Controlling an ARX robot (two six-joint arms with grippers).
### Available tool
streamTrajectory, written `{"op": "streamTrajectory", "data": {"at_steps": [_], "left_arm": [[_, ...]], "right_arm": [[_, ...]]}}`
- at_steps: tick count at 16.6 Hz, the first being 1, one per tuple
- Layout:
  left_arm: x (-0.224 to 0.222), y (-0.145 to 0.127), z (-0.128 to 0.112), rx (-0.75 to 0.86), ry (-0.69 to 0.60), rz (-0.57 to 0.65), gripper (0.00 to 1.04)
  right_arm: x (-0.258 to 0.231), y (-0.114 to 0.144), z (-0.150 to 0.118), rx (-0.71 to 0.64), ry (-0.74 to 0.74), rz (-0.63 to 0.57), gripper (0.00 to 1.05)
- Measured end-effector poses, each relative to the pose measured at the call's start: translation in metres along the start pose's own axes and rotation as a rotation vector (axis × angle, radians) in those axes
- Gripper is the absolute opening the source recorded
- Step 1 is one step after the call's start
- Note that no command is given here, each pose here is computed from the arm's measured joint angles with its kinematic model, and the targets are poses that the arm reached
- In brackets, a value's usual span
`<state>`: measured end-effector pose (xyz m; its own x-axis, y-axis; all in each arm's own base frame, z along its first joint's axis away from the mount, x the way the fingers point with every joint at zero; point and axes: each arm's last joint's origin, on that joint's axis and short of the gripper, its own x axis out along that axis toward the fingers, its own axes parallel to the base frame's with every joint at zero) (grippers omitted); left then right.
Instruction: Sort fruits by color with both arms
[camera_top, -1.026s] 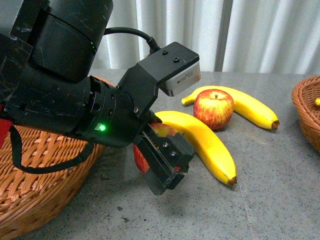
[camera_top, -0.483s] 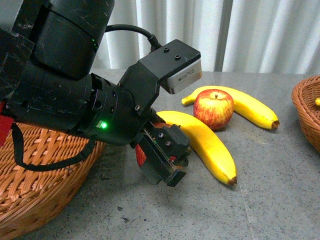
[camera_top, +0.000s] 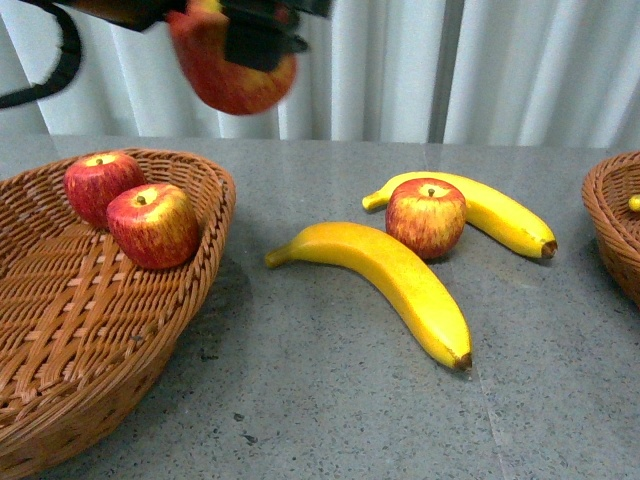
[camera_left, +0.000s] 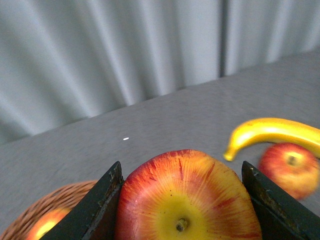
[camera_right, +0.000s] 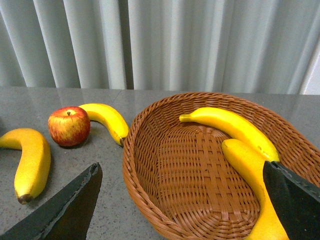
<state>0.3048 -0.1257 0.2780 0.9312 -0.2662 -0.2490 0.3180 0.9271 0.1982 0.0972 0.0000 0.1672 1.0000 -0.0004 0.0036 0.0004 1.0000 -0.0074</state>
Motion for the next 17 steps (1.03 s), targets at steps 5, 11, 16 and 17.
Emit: {"op": "streamTrajectory", "data": {"at_steps": [5,11,16,17], "left_arm": [[-0.018,0.076,-0.046,-0.350,0.128,0.450,0.62],[-0.026,0.082,-0.085,-0.529,0.215,0.606,0.62],[-0.032,0.077,-0.081,-0.539,0.188,0.598,0.90],[-0.035,0.073,-0.076,-0.541,0.167,0.590,0.98]], "right_arm": [[0.000,0.000,0.000,0.000,0.000,0.000,0.98],[0.000,0.000,0.000,0.000,0.000,0.000,0.98],[0.000,0.000,0.000,0.000,0.000,0.000,0.98],[0.000,0.000,0.000,0.000,0.000,0.000,0.98]]}}
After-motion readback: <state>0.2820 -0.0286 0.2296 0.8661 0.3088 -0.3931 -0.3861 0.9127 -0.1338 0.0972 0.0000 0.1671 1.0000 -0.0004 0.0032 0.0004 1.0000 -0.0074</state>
